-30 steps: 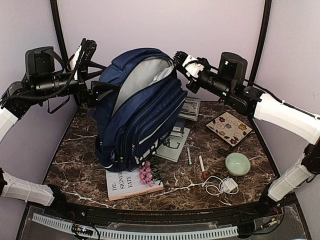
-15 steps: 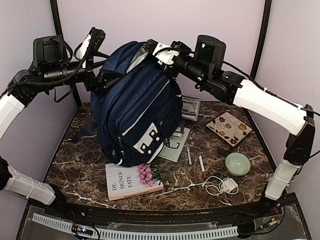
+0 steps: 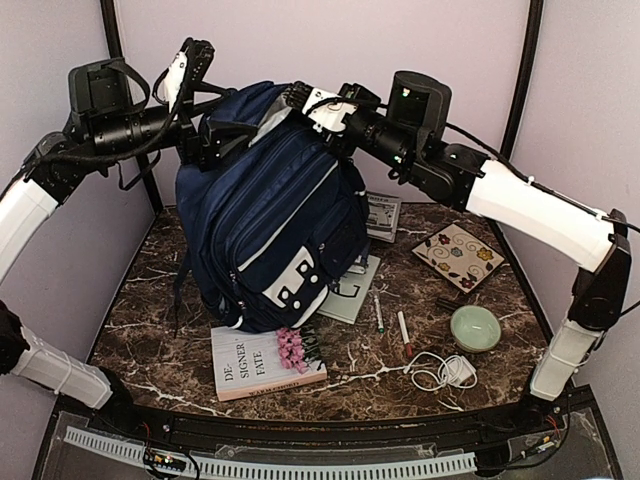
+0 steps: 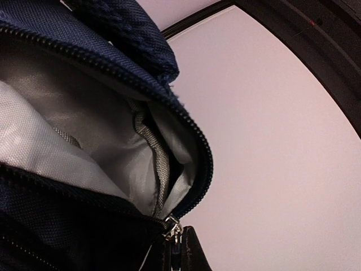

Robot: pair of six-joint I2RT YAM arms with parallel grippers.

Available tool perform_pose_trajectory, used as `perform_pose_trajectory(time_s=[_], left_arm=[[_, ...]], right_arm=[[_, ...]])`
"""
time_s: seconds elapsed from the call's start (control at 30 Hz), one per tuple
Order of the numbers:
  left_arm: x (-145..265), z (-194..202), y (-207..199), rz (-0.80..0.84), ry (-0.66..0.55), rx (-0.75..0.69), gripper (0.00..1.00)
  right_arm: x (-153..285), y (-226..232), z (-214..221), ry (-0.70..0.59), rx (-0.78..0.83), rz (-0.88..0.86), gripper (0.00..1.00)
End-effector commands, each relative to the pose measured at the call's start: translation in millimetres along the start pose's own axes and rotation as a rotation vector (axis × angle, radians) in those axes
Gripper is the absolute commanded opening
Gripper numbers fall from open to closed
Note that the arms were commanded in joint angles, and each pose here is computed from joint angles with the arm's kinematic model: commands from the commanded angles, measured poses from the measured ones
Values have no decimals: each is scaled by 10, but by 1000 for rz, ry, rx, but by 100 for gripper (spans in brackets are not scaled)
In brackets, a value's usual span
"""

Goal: Pack the student bag
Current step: Hold the largest pocket of the student bag, then unzip the largest pocket of the student bag.

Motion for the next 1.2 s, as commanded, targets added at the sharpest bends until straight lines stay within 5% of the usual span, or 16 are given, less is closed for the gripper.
perform_pose_trajectory(time_s=[0.0, 0.13, 0.3, 0.5, 0.93, 1.17], left_arm=[[-211, -113, 116, 1, 1, -25, 94], [-310, 98, 120, 0, 95, -15, 72], [-218, 70, 129, -28, 73, -23, 2], [57, -56, 266, -167, 32, -62, 0], [638, -439, 312, -277, -94, -77, 0], [620, -356, 327, -291, -60, -64, 0]], right_arm=[[116, -155, -311, -108, -32, 50, 0], [160, -160, -298, -105, -42, 53, 0], [219, -143, -226, -86, -50, 59, 0], [459, -244, 102, -25, -112, 111, 0], [1056, 528, 1576, 280, -228, 69, 0], [1092, 737, 1711, 268, -305, 22, 0]])
Point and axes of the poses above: each gripper's point midway between its finger pads, its own x axis back along the fingers, its own y axis along the line the jaws close on, z = x × y, the point moved 3 cm from there along x, back along the fingers, and after that the axes turned 2 degrees about -x, right-handed, at the moved point
